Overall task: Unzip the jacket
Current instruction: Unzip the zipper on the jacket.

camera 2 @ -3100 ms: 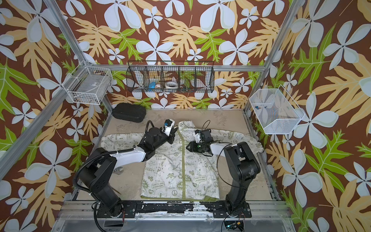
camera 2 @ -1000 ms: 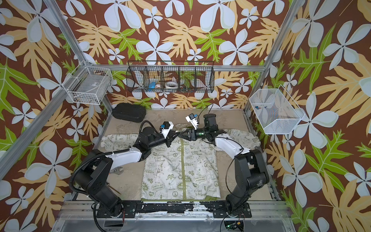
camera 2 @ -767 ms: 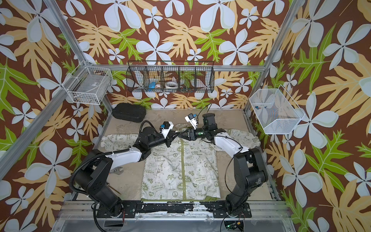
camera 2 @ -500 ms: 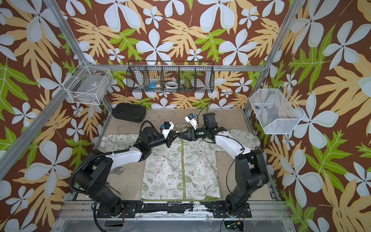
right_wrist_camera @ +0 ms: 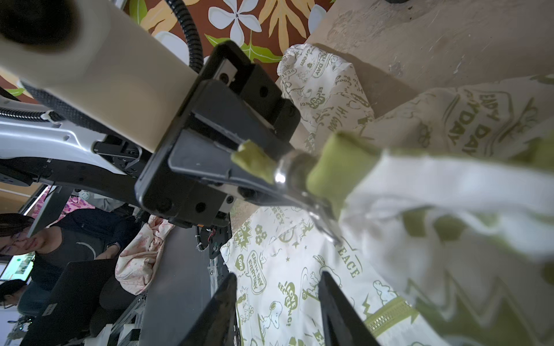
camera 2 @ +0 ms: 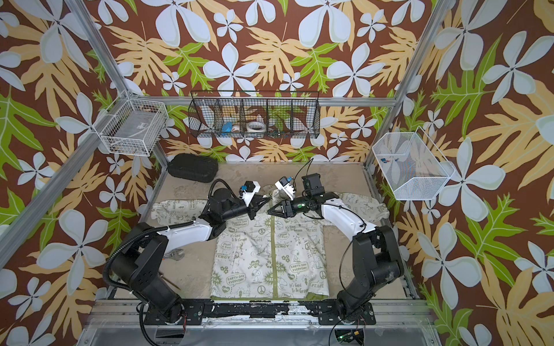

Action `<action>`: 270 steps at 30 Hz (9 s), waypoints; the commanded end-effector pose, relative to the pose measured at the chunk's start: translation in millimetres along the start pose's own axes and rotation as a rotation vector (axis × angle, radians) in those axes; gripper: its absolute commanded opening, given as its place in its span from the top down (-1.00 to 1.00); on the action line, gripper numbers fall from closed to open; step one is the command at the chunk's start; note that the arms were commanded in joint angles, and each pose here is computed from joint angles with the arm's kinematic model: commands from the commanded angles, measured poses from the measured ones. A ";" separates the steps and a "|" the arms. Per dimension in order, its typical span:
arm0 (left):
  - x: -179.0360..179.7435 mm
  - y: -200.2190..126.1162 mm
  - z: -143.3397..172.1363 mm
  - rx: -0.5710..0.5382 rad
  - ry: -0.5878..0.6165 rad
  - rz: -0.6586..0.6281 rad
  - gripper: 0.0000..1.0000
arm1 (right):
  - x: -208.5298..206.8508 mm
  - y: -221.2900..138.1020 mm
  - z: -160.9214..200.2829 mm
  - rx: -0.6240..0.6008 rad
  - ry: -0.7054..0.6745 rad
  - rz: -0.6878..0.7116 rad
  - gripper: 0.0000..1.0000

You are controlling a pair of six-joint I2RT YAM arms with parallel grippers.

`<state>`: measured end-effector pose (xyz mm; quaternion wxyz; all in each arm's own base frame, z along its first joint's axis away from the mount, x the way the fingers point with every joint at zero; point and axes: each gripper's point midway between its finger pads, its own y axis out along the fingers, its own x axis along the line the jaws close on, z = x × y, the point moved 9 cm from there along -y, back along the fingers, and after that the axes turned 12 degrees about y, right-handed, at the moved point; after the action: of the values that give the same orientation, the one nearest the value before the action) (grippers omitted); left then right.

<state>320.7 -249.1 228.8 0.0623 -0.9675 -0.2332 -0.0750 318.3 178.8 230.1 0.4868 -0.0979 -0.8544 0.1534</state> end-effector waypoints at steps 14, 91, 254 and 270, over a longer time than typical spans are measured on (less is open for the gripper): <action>-5.1 5.5 -7.5 -0.038 0.012 0.108 1.00 | -12.6 -1.8 -26.0 -0.006 -0.113 -0.025 0.11; -1.8 3.1 10.5 0.052 0.081 0.023 1.00 | -19.9 -4.7 -21.7 0.018 -0.068 -0.037 0.14; 203.1 105.9 105.3 0.432 0.173 -0.422 1.00 | -10.8 38.6 251.8 0.357 0.599 0.321 1.00; 196.5 102.5 101.1 0.358 0.159 -0.410 1.00 | -2.6 40.3 265.6 0.367 0.731 0.270 1.00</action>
<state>543.0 -240.8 154.0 0.2223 -0.8816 -0.3972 -0.1251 100.8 176.3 94.3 0.7328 -0.1543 -0.5850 0.3115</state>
